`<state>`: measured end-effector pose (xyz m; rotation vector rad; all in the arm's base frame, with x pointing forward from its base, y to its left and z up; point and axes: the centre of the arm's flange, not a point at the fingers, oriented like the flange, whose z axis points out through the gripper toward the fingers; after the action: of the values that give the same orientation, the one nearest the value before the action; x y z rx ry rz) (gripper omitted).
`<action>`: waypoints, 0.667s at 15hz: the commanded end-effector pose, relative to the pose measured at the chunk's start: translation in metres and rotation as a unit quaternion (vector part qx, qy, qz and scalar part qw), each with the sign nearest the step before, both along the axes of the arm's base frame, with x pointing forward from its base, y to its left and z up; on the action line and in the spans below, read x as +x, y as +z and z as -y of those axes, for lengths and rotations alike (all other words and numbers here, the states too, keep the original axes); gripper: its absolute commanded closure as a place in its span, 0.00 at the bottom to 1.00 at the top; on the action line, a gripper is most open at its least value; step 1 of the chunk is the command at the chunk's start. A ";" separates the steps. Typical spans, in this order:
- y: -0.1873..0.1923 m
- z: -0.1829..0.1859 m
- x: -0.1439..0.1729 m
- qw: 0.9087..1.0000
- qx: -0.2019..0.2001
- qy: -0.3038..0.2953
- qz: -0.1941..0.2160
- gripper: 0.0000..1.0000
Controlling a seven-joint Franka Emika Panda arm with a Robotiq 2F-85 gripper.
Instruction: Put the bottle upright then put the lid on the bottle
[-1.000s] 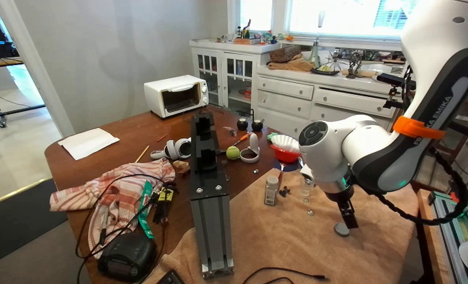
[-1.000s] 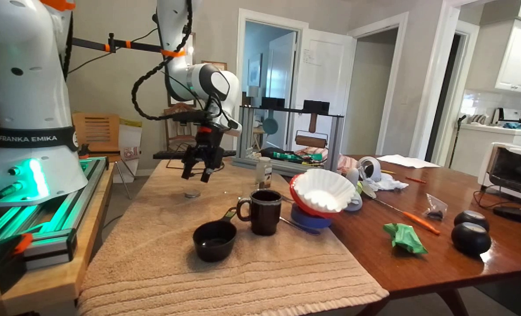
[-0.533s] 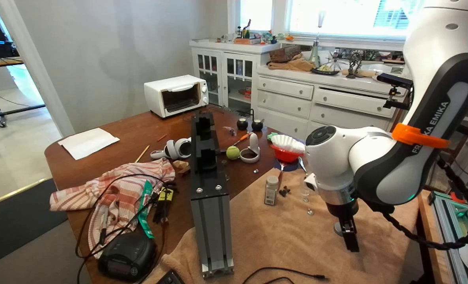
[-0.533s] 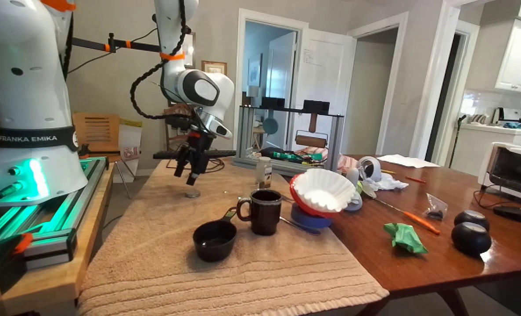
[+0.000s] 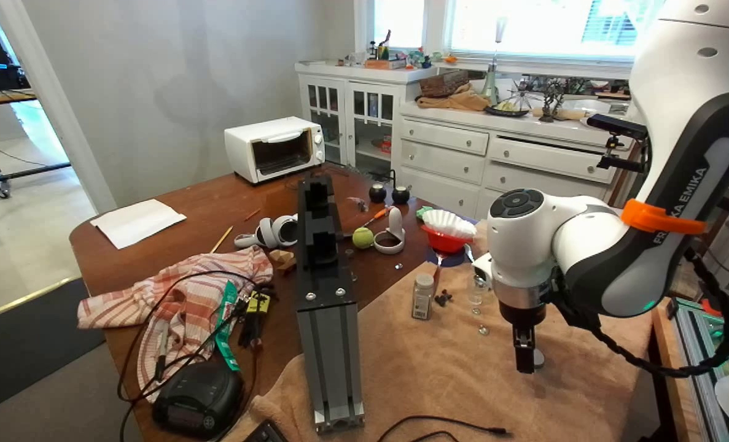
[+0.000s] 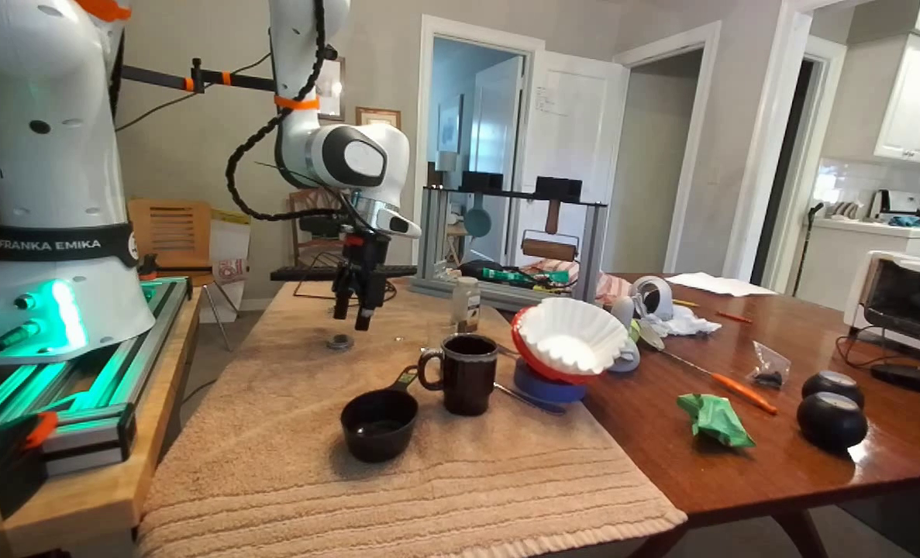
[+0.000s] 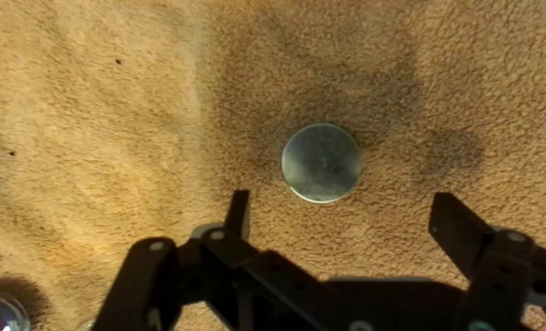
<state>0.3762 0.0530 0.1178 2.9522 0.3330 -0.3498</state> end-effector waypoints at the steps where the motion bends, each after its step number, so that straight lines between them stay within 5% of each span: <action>1: -0.013 0.005 -0.006 0.999 -0.028 -0.026 -0.002 0.00; 8: -0.032 0.011 -0.007 0.998 -0.044 -0.051 -0.017 0.01; 10: -0.034 0.010 -0.009 0.997 -0.046 -0.053 -0.021 0.11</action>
<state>0.3674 0.0390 0.0929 2.9028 0.1808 -0.4166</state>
